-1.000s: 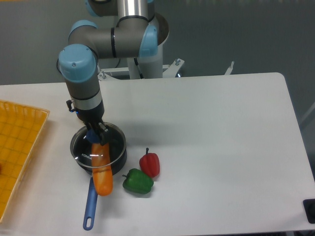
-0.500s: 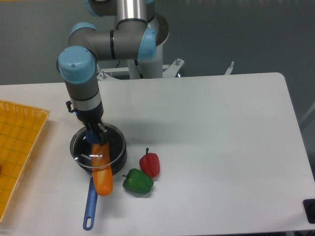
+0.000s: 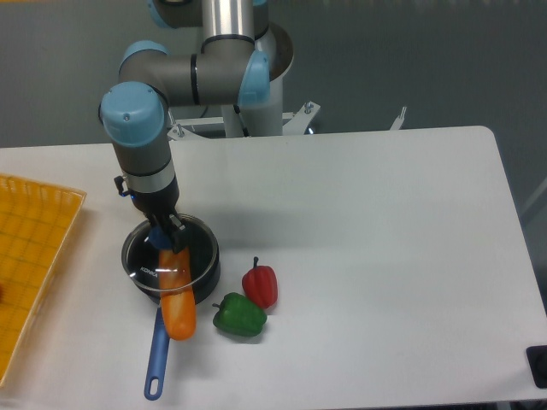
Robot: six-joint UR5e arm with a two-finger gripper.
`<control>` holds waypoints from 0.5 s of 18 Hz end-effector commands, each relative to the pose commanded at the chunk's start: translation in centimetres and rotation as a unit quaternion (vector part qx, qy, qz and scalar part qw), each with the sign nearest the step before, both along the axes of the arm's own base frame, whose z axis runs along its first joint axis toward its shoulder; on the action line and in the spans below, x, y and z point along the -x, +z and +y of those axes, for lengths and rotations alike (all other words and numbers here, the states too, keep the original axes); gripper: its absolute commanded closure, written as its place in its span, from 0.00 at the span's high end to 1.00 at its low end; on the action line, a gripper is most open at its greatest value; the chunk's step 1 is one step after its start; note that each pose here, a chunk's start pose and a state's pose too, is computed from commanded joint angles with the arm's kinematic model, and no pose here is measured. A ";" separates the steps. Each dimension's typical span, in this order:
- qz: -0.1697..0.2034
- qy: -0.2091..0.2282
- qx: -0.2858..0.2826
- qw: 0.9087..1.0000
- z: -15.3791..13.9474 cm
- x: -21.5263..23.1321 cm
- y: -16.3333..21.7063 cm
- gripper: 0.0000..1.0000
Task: Close the pot lid
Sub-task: 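Lower the glass lid onto the saucepan rim and settle it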
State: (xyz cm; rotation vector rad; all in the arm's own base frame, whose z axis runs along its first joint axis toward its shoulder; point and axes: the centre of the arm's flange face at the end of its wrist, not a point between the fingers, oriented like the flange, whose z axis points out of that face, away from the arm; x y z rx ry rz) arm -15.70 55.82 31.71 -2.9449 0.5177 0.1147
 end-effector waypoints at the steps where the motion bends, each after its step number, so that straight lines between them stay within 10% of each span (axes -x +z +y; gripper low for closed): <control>1: 0.000 0.000 0.000 1.000 0.0 0.0 0.0 0.60; 9: 0.000 0.000 0.002 1.000 0.0 0.0 -0.2 0.60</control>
